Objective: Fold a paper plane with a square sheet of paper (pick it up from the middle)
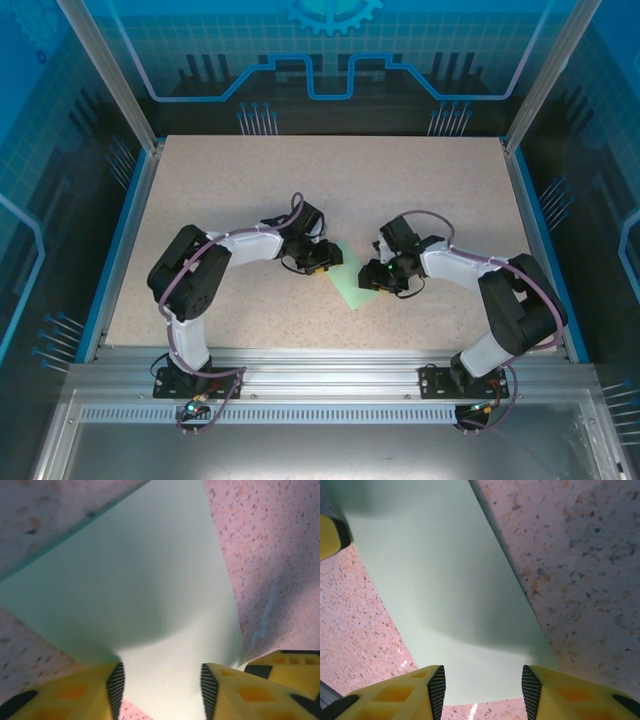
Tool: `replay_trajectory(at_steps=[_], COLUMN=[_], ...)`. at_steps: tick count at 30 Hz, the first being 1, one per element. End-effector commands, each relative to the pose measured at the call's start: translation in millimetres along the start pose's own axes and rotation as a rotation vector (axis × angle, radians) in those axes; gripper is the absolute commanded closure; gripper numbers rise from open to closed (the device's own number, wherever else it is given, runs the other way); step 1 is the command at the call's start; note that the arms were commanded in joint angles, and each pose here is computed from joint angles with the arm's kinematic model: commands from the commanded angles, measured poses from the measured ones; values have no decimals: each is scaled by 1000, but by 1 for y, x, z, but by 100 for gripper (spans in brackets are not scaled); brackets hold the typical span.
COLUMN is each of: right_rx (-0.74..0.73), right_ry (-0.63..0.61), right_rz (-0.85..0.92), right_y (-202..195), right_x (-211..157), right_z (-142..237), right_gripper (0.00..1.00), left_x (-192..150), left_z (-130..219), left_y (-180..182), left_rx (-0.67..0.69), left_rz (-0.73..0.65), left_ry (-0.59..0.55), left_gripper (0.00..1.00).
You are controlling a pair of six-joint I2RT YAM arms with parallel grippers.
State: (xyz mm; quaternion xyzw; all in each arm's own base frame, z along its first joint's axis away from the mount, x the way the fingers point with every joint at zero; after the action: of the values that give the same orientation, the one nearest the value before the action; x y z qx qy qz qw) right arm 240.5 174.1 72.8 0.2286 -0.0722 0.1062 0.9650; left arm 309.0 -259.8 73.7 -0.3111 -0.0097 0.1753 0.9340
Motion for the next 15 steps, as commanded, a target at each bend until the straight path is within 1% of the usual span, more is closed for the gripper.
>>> replay_trajectory(at_steps=[1, 7, 15], right_rx=[-11, -17, -26], right_ry=[-44, -54, -43], right_rz=[8, 2, -25], right_y=[3, 1, -10], right_x=[12, 18, 12], right_z=[13, 12, 7], right_gripper=[51, 50, 49], left_x=[-7, -5, 2], left_z=[11, 6, -2], left_y=[11, 11, -2], left_rx=[30, 19, -12], left_rz=[36, 50, 25], left_ry=[-18, -18, 10], left_gripper=[48, 47, 47])
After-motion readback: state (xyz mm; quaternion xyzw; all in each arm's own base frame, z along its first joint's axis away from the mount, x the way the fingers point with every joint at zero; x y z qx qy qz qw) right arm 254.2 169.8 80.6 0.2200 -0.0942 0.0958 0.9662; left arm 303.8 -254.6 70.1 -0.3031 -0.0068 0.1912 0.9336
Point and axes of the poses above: each hand's point on the last joint's axis, 136 mm out from that joint toward the fingers, its own z axis back along the fingers, its own y axis along the line the jaws close on, x = y × z, the point moved 5 cm from there along z, back along the fingers, and after that the axes turned 13 degrees about z, right-handed, at the moved point
